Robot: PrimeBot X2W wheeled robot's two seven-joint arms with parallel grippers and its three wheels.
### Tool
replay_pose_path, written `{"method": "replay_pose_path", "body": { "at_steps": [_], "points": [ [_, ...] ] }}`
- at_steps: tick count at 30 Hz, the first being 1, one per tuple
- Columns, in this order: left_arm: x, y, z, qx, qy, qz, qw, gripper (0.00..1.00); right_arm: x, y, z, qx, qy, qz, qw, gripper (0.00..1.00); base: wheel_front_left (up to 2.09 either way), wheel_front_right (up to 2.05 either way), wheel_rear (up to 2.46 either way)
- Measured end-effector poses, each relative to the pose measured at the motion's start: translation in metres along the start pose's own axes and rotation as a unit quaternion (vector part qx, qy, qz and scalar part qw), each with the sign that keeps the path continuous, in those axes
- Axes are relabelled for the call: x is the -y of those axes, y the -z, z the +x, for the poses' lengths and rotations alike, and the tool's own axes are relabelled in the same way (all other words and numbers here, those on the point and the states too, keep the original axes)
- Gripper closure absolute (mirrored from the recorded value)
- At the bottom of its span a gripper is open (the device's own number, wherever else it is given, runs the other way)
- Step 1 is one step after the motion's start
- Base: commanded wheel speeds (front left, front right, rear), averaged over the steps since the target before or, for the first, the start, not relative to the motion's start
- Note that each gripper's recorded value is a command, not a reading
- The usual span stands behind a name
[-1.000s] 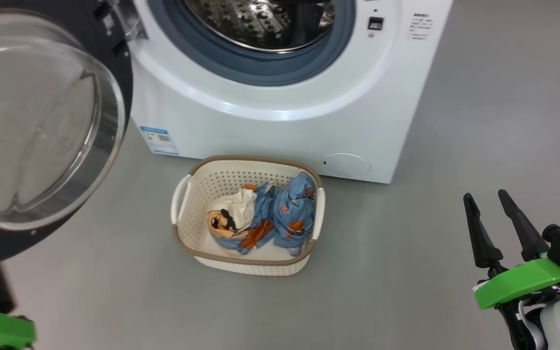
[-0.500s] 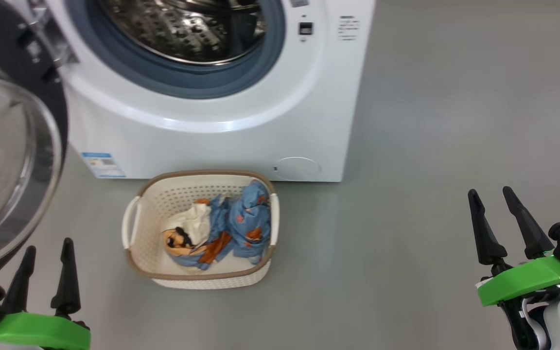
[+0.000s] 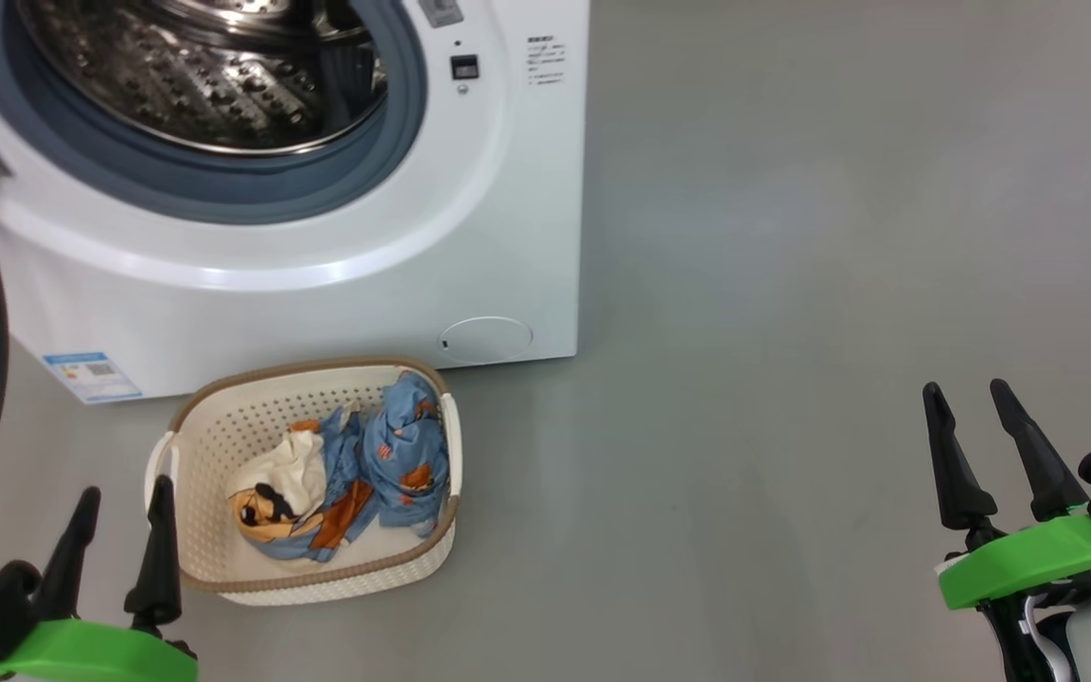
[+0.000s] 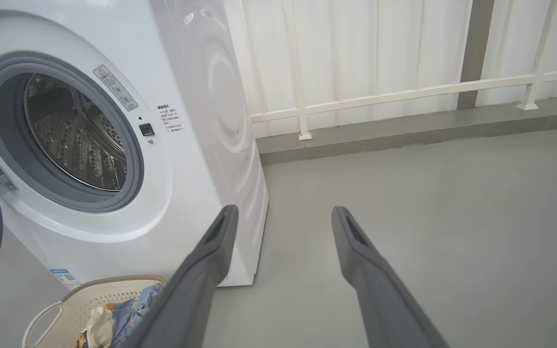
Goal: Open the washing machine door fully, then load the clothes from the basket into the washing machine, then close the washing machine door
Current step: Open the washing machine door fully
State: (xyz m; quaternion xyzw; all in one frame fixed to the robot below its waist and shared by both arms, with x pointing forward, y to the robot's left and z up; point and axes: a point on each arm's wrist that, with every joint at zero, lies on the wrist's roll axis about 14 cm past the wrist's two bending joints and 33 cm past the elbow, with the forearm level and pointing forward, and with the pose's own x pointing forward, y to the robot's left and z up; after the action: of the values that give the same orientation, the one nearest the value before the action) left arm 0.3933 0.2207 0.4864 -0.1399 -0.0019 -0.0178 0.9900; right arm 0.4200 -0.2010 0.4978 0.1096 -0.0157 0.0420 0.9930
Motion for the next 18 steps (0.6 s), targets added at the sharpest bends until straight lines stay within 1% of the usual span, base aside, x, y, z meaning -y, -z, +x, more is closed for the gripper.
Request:
{"method": "replay_pose_path", "body": {
  "at_steps": [7, 18],
  "points": [
    [0.0113, -0.0009, 0.0022, 0.002, 0.016, -0.005, 1.000, 0.00, 0.0097, -0.0047, -0.0108, 0.005, 0.015, -0.002, 1.000, 0.00, 0.00, 0.00, 0.00],
    [0.0101, 0.0019, -0.0012, -0.003, 0.015, -0.012, 1.000, 0.00, 0.0088, -0.0058, -0.0101, 0.007, 0.015, 0.001, 1.000, 0.00, 0.00, 0.00, 0.00]
  ]
}}
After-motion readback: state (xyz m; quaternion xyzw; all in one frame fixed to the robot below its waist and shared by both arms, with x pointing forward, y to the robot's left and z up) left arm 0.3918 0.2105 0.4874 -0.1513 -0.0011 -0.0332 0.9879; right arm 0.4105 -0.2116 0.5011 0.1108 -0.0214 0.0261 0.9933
